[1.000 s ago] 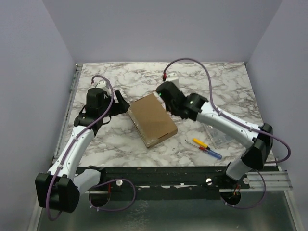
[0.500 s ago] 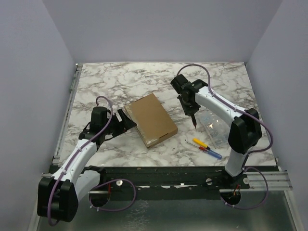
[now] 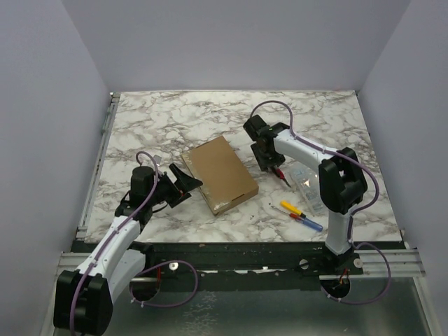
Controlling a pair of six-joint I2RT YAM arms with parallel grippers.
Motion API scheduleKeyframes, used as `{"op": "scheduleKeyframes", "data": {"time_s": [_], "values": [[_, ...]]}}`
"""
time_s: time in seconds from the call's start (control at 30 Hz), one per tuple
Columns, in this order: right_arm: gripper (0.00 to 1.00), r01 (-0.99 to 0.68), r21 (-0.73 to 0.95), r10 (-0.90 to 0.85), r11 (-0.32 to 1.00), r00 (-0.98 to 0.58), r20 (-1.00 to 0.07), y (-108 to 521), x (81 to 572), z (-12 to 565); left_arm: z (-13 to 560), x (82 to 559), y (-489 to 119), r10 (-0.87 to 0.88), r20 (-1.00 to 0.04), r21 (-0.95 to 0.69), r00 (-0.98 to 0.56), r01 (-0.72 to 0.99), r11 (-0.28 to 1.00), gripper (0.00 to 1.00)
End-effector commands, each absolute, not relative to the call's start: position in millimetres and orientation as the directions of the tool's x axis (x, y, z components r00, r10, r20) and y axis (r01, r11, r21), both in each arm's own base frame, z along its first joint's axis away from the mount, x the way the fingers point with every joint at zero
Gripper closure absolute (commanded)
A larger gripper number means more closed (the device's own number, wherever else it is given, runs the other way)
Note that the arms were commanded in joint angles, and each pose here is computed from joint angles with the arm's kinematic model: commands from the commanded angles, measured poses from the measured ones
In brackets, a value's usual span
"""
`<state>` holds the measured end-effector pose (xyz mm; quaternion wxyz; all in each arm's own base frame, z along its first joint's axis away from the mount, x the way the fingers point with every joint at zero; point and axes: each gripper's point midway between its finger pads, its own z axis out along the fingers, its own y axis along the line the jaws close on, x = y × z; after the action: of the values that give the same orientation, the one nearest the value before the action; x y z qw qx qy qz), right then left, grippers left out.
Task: Unpack the express box
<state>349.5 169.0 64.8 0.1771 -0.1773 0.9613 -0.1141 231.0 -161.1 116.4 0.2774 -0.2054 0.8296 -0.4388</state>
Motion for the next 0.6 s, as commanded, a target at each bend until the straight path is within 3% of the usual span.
{"op": "scheduleKeyframes", "data": {"time_s": [0.0,0.13,0.23,0.4,0.57], "values": [[0.45,-0.281,-0.285,-0.374,0.917,-0.855,-0.360,170.6,362.3,67.0,137.3,230.2,-167.1,-0.575,-0.311,-0.871,-0.757,-0.014,0.490,0.06],[0.34,-0.249,-0.261,-0.340,0.933,-0.847,-0.409,171.3,361.9,92.8,139.7,228.1,-168.8,-0.557,-0.324,-0.871,-0.765,0.011,0.492,0.01],[0.08,-0.270,-0.123,-0.295,0.955,-0.828,-0.477,191.4,354.9,118.8,140.6,229.6,-170.3,-0.546,-0.339,-0.870,-0.766,0.033,0.493,0.01],[0.06,-0.450,0.203,-0.268,0.870,-0.776,-0.571,250.3,334.3,145.1,128.7,234.1,-168.9,-0.542,-0.340,-0.858,-0.768,0.017,0.514,0.01],[0.18,-0.512,0.392,-0.244,0.764,-0.792,-0.559,284.1,325.9,139.0,126.7,237.6,-170.7,-0.545,-0.334,-0.864,-0.769,0.019,0.503,0.02]]}}
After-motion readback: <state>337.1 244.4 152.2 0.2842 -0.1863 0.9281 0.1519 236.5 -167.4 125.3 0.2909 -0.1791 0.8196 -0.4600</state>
